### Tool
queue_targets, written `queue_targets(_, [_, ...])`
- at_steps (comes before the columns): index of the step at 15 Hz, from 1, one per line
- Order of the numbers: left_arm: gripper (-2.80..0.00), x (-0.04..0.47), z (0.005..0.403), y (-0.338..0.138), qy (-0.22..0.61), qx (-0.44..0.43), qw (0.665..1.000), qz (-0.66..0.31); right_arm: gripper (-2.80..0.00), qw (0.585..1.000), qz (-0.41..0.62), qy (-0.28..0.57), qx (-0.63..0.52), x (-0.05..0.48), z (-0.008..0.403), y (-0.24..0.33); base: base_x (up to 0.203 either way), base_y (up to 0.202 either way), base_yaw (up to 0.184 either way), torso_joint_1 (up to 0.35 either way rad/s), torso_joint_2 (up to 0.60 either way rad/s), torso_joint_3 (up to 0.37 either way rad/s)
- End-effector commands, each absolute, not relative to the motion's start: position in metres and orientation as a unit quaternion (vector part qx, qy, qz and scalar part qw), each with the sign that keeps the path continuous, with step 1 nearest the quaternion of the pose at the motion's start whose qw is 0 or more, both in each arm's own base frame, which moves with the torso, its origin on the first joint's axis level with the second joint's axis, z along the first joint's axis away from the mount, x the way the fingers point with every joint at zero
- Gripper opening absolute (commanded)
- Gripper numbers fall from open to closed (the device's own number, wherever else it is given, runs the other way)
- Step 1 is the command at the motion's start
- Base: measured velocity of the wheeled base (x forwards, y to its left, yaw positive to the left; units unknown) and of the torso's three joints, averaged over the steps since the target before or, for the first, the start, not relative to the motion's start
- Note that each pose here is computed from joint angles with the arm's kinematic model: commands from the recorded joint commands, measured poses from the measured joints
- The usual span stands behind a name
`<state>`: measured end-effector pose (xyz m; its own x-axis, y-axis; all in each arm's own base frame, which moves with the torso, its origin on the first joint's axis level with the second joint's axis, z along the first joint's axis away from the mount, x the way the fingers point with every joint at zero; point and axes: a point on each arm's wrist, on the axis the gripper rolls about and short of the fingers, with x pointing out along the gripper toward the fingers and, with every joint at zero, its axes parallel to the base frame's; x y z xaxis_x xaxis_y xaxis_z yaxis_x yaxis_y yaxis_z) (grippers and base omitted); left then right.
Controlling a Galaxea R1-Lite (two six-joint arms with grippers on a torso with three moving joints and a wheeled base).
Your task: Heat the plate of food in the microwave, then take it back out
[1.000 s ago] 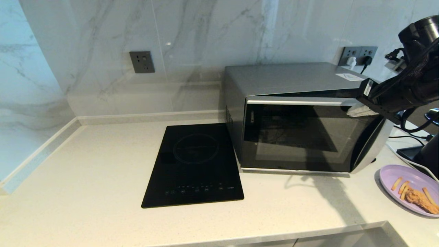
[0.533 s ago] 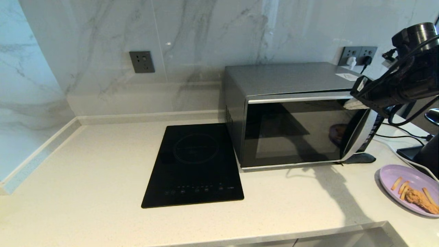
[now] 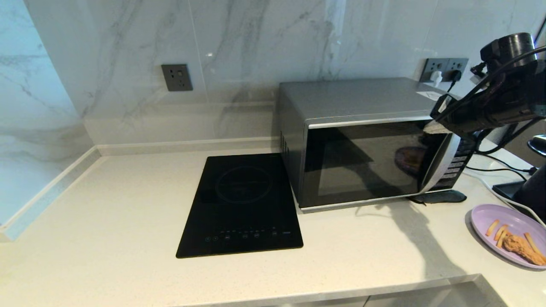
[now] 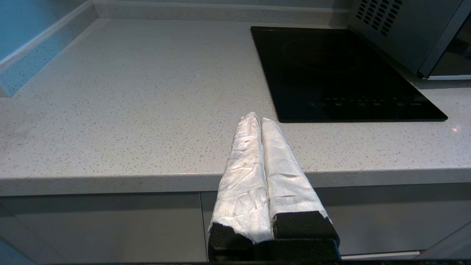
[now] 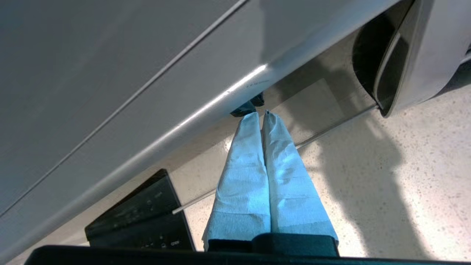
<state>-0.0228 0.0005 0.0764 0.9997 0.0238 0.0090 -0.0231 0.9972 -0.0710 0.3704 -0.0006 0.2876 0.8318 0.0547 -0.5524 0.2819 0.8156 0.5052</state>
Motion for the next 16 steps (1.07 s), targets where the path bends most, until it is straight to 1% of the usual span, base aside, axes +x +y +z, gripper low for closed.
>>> queue_targets(1, [-2.80,-0.023,0.076,0.000,-0.004,-0.036,0.999,0.012,-2.80,0.907,-0.064,0.290,0.300,0.373,0.284,-0.001,0.000,0.000,0.000,0.000,0.00,0.000])
queue_targets(6, [-2.80,-0.023,0.076,0.000,-0.004,-0.036,0.999,0.012,-2.80,0.906,-0.073,0.288,0.303,0.368,0.286,-0.005,0.000,0.000,0.000,0.000,0.00,0.000])
queue_targets(9, [-2.80,-0.023,0.076,0.000,-0.004,-0.036,0.999,0.012,-2.80,0.898,-0.094,0.291,0.316,0.341,0.288,-0.022,0.000,0.000,0.000,0.000,0.00,0.000])
queue_targets(13, [-2.80,-0.023,0.076,0.000,-0.004,-0.036,0.999,0.012,-2.80,0.884,-0.083,0.289,0.358,0.316,0.292,-0.059,0.000,0.000,0.000,0.000,0.00,0.000])
queue_targets(16, [-2.80,-0.023,0.076,0.000,-0.004,-0.036,0.999,0.012,-2.80,0.863,-0.070,0.301,0.399,0.312,0.281,-0.093,0.000,0.000,0.000,0.000,0.00,0.000])
